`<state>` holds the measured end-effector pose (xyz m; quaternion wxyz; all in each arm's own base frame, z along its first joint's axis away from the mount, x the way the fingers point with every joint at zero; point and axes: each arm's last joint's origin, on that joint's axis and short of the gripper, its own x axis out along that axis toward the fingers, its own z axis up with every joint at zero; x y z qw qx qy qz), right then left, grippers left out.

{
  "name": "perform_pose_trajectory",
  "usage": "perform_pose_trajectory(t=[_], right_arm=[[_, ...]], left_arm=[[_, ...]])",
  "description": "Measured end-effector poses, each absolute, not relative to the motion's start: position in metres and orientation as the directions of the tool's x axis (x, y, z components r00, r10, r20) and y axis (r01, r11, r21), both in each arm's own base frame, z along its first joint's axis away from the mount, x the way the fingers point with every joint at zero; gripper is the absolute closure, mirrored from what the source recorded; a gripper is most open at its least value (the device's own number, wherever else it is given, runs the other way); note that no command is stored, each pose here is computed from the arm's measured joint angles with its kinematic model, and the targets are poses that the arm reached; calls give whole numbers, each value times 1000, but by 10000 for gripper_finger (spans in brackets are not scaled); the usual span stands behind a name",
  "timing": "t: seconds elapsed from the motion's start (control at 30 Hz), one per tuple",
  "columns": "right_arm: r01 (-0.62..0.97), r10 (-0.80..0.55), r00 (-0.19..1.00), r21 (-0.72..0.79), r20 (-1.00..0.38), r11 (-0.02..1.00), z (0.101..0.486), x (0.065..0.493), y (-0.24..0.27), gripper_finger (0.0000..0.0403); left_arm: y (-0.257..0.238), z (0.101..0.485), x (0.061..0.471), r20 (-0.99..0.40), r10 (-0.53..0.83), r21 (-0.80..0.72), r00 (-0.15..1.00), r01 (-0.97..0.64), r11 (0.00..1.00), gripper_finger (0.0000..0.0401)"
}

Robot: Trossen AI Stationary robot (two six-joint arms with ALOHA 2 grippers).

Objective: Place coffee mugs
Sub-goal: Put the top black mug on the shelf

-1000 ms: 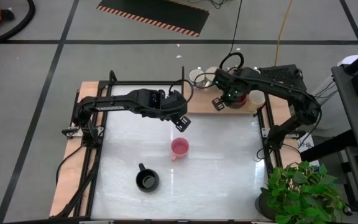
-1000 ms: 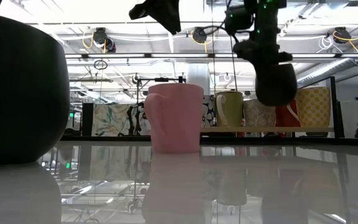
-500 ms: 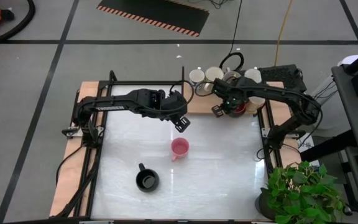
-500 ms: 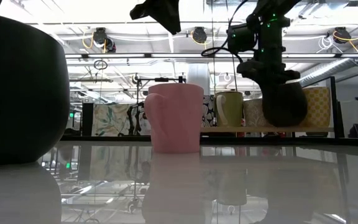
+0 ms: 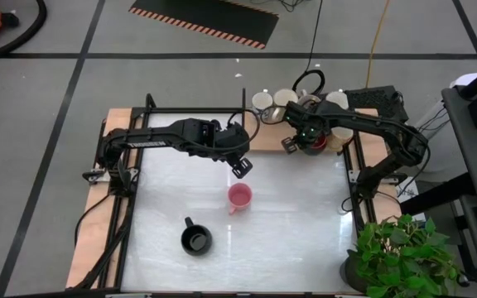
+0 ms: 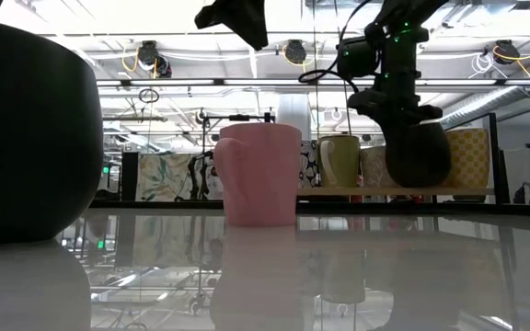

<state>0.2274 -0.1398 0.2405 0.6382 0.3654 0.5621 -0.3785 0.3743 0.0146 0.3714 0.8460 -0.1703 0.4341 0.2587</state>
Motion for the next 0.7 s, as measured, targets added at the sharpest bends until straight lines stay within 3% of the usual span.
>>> perform_pose_trajectory(t=[0.27, 0.7], right_arm=[[909, -113, 100, 45, -989, 415, 241, 224, -152, 384], [906, -128, 137, 72, -982, 417, 241, 225, -157, 319]], left_arm=[[15, 371, 374, -826, 290, -22, 484, -540, 841, 338], [15, 371, 374, -826, 290, -2, 483, -516, 856, 338]])
